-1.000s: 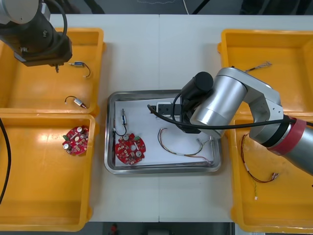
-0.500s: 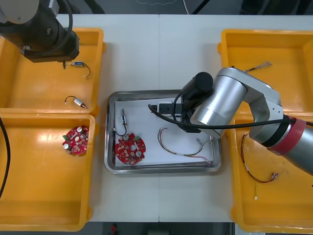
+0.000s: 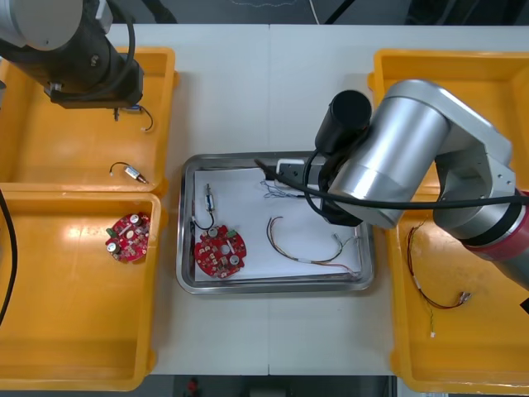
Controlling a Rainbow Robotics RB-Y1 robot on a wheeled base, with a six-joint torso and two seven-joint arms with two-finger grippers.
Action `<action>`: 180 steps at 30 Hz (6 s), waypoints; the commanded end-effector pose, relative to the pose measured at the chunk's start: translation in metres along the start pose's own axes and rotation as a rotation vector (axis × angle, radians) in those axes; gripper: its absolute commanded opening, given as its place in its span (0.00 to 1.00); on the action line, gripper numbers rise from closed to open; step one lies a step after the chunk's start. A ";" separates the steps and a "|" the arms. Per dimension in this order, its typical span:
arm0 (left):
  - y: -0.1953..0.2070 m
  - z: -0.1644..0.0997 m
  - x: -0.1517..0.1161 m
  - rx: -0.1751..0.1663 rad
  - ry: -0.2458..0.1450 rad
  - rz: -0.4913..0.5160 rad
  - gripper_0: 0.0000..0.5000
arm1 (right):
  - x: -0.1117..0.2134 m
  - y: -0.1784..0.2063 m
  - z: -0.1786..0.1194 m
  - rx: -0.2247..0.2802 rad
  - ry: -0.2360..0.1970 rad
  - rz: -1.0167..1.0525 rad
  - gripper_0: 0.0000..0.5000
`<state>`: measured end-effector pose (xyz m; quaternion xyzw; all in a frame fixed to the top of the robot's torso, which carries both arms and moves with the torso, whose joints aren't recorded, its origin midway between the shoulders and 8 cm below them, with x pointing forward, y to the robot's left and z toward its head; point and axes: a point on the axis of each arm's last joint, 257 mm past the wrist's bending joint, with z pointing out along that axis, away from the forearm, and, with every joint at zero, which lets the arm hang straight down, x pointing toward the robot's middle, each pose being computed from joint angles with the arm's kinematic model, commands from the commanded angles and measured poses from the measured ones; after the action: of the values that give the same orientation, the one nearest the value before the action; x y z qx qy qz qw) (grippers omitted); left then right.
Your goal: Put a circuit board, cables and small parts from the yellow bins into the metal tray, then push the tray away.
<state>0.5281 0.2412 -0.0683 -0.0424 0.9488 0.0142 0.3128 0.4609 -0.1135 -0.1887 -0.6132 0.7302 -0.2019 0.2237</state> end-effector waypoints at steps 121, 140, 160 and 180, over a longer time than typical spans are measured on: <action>0.096 -0.033 0.109 0.067 0.019 0.106 1.00 | -0.039 0.102 -0.090 -0.207 -0.143 0.214 1.00; 0.172 -0.028 0.176 -0.025 0.119 0.078 1.00 | -0.084 0.146 -0.020 -0.225 -0.150 -0.223 1.00; 0.168 -0.024 0.211 0.007 0.192 0.114 1.00 | -0.078 0.197 0.012 -0.251 -0.109 -0.209 1.00; 0.164 -0.022 0.214 0.015 0.202 0.123 1.00 | -0.085 0.195 0.036 -0.204 -0.107 -0.200 0.83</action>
<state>0.3367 0.3833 -0.1816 -0.0514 0.9745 -0.0100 0.2180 0.3496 -0.0152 -0.3214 -0.6967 0.6851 -0.1281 0.1699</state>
